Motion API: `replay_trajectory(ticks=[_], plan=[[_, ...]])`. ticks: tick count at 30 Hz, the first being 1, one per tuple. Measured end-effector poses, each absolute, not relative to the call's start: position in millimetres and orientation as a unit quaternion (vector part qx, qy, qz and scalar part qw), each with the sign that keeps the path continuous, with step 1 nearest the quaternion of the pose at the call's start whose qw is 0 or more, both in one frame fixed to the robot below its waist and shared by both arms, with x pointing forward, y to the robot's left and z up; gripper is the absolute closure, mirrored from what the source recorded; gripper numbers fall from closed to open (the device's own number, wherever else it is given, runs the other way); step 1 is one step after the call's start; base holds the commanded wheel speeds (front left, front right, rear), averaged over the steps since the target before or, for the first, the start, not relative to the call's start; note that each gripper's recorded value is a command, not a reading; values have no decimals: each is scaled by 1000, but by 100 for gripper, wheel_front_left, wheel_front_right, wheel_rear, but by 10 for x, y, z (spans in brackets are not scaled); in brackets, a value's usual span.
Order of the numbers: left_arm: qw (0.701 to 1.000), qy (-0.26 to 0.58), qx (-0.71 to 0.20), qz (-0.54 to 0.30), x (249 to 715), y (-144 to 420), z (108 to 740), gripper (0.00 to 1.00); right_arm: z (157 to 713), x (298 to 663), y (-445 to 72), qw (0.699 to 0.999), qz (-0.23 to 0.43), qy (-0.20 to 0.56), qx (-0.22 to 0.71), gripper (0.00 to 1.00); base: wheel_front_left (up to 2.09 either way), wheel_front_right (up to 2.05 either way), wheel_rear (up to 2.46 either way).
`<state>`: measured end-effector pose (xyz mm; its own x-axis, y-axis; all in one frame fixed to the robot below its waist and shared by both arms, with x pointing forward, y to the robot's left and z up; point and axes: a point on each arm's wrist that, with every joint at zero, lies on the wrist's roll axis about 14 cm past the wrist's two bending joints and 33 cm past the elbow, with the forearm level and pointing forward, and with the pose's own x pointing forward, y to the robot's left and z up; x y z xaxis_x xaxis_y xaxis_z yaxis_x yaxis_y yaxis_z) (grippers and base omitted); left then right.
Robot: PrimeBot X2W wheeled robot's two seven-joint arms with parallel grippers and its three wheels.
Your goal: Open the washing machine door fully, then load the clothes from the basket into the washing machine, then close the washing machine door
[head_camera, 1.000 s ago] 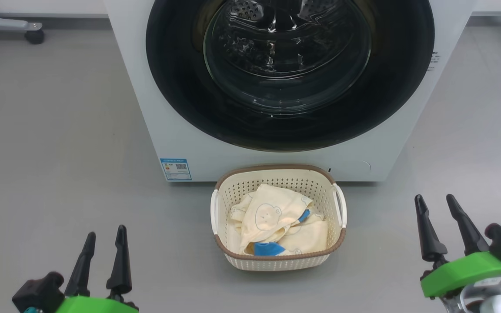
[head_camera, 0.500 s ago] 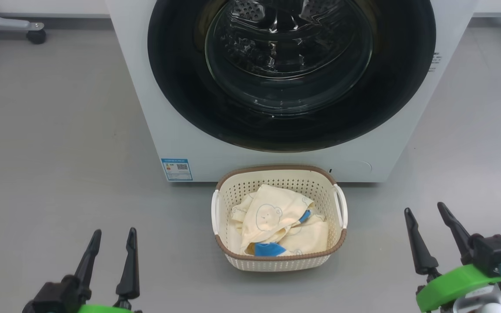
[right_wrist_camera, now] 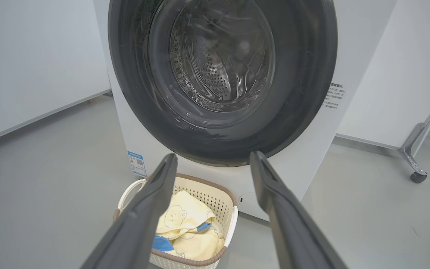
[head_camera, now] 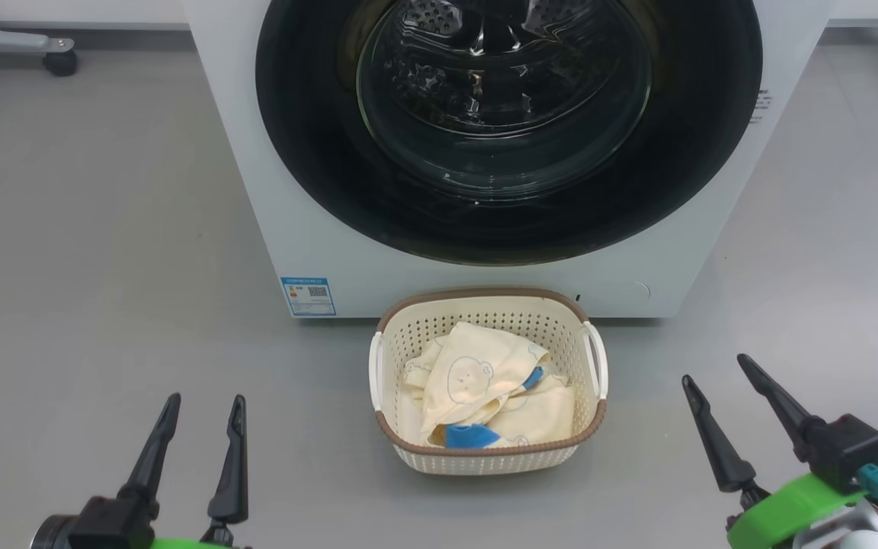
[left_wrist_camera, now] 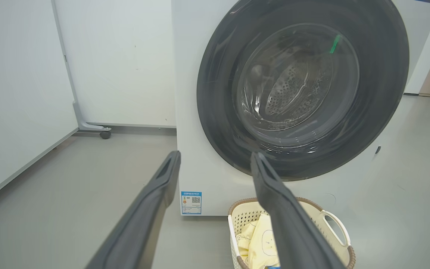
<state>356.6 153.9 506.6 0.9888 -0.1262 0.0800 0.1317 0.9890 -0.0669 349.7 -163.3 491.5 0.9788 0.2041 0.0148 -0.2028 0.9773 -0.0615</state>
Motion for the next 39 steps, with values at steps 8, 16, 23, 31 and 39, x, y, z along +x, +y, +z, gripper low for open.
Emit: replay_trajectory(ticks=[8, 16, 23, 31, 39], plan=[[997, -36, -36, -64, 3575, 1541, 5054, 0, 4923, 3511, -1749, 996, 81, -12, -30, 0, 0, 0, 0], [997, -34, -36, -63, 3586, 1552, 5041, 0, 4946, 3521, -1887, 998, 48, -16, -28, 0, 0, 0, 0], [997, -32, -36, -61, 3590, 1565, 5030, 0, 4939, 3524, -1921, 999, 37, -15, -22, 0, 0, 0, 0], [997, -32, -35, -59, 3590, 1581, 5026, 0, 4941, 3523, -1932, 999, 36, -15, -25, 0, 0, 0, 0], [997, -33, -35, -59, 3589, 1578, 5036, 0, 4952, 3516, -1935, 999, 35, -17, -26, 0, 0, 0, 0]])
